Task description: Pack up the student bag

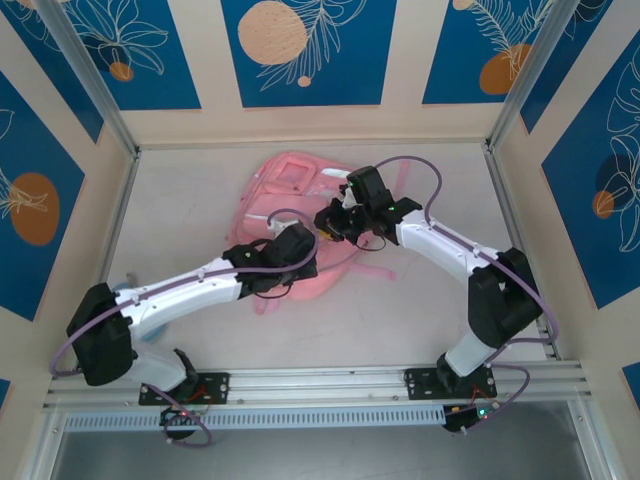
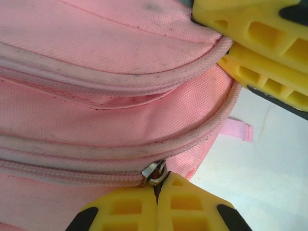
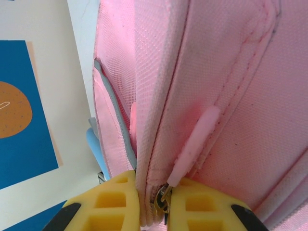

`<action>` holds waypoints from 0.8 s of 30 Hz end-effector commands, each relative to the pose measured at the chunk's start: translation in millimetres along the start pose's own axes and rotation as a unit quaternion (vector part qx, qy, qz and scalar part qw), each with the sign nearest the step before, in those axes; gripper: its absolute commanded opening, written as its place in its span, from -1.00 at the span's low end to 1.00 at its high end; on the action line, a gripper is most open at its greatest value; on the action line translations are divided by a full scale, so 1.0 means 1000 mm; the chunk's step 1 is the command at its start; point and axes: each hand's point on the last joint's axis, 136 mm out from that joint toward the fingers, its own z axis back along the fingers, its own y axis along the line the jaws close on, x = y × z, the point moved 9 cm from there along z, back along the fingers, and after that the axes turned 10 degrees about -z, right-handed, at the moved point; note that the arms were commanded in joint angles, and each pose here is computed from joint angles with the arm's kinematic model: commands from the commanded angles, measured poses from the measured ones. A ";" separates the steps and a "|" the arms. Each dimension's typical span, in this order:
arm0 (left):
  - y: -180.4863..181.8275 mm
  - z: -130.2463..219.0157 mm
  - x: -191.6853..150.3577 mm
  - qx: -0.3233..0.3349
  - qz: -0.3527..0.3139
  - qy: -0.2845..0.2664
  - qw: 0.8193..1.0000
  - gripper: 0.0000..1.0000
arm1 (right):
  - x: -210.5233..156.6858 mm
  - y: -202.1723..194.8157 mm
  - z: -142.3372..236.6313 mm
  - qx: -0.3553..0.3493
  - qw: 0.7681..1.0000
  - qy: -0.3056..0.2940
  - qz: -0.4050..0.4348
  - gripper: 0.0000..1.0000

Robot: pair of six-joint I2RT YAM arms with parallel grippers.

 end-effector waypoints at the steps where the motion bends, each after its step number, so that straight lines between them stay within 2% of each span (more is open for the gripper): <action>1: 0.031 0.011 -0.012 0.077 -0.030 0.016 0.996 -1.00 | 0.009 -0.002 0.026 -0.007 0.998 -0.058 0.023 -0.96; 16: 0.060 0.019 -0.004 0.037 -0.038 0.064 0.997 -1.00 | 0.012 -0.013 0.024 -0.045 0.996 -0.069 0.030 -0.97; 24: 0.082 0.019 0.000 0.027 -0.032 0.065 0.997 -1.00 | 0.014 -0.024 0.024 -0.055 0.996 -0.065 0.033 -0.97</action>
